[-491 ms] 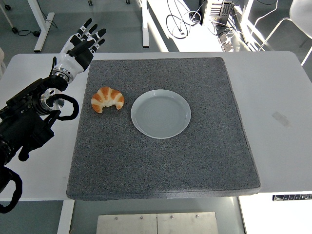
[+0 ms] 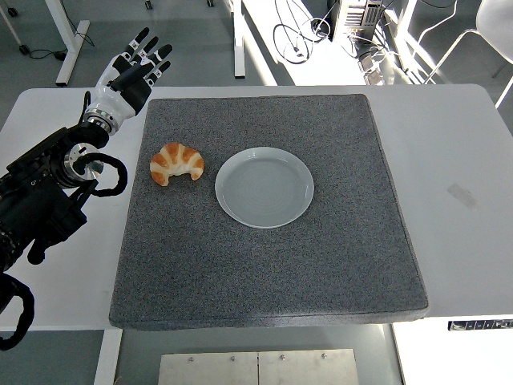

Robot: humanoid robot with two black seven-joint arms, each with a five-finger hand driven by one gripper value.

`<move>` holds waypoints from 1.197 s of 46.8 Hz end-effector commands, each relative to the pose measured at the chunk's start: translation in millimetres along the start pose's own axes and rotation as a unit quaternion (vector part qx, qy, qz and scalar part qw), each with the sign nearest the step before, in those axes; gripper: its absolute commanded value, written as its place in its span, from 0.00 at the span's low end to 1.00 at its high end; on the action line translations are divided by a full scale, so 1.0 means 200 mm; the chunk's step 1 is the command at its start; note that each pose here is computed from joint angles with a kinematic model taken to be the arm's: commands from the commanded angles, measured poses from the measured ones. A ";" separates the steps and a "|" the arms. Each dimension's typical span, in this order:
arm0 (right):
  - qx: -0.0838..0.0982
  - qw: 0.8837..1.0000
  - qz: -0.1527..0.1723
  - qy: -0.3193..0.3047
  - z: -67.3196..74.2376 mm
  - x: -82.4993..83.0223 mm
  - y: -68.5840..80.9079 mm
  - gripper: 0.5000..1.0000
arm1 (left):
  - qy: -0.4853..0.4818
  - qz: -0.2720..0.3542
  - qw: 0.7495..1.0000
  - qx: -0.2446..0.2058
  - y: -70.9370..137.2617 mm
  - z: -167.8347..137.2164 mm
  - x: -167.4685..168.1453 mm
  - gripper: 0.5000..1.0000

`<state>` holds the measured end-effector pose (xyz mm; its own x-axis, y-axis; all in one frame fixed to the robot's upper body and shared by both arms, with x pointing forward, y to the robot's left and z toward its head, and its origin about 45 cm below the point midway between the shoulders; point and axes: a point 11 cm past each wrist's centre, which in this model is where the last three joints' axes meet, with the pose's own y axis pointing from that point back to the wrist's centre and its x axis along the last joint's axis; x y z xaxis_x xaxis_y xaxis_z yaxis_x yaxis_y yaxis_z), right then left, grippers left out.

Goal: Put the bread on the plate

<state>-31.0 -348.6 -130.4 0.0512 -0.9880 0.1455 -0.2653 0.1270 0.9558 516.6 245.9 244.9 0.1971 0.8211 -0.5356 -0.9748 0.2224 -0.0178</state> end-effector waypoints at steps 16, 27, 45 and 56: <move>0.000 1.000 0.000 0.000 0.00 0.00 0.00 1.00 | -0.042 0.004 0.999 -0.007 -0.02 0.11 0.02 0.97; 0.000 1.000 0.000 0.000 0.00 0.00 0.00 1.00 | -0.064 0.004 0.998 0.000 -0.01 0.11 0.04 0.97; 0.000 1.000 0.000 0.000 0.00 0.00 0.00 1.00 | -0.276 0.004 0.958 0.080 0.04 0.03 0.10 0.97; 0.000 1.000 0.000 0.000 0.00 0.00 0.00 1.00 | -0.431 -0.071 0.896 0.079 0.08 0.34 0.02 0.97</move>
<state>-31.0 -348.6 -130.4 0.0512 -0.9881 0.1453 -0.2654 0.1268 0.9558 513.5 284.8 286.2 0.3498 0.9104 0.2208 -0.9363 0.3316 0.1159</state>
